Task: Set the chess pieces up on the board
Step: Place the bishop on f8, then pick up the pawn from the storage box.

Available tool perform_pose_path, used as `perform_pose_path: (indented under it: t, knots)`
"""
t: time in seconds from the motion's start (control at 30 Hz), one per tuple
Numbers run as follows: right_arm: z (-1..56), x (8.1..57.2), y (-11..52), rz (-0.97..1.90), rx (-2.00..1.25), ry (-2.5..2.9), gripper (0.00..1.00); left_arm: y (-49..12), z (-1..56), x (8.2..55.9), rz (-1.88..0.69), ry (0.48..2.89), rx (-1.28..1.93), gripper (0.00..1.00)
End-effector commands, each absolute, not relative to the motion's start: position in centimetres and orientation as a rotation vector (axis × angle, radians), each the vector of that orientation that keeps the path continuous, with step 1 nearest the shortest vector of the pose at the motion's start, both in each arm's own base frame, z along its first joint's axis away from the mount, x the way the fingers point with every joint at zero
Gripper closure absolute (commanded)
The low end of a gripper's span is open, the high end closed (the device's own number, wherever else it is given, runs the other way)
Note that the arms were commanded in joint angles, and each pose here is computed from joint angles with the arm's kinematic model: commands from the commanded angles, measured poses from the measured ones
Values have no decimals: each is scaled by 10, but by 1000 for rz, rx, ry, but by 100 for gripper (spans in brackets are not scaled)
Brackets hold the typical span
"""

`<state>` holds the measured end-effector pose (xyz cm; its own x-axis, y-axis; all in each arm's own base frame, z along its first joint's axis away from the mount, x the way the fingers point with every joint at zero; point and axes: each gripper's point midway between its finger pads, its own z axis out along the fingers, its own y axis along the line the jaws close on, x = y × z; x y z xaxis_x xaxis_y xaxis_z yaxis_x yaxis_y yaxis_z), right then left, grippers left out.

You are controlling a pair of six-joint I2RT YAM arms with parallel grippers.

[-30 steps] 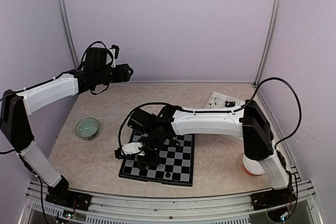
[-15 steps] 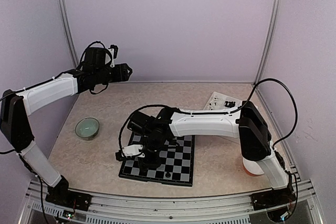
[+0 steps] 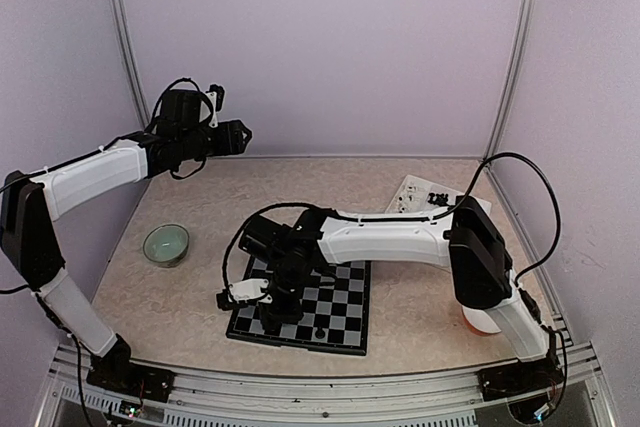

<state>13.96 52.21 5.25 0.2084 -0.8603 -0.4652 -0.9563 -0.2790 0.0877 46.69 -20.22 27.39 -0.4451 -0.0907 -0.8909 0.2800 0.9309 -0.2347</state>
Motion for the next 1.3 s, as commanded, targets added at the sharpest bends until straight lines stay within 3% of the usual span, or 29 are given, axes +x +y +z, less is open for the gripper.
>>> perform_pose_path:
  t: [0.0, 0.4, 0.6, 0.73, 0.9, 1.03, 1.27]
  knots:
    - [46, 129, 525, 656, -2286, 1741, 94, -199, 307, 465, -454, 1922, 122, 28]
    - [61, 135, 526, 603, -2263, 1716, 67, -202, 305, 465, -477, 1930, 135, 27]
    - [100, 138, 519, 581, -2254, 1632, 55, -203, 300, 466, -476, 1940, 137, 27]
    - [136, 153, 496, 582, -2194, 1599, 52, -207, 293, 467, -461, 1955, 147, 27]
    - [151, 210, 435, 594, -2027, 1731, 52, -239, 274, 455, -350, 1990, 278, 28]
    - [158, 290, 358, 517, -1743, 1920, 54, -287, 242, 428, -234, 2023, 446, 29]
    - [152, 379, 211, 356, -1261, 2214, 61, -349, 188, 386, -397, 2145, 577, 32]
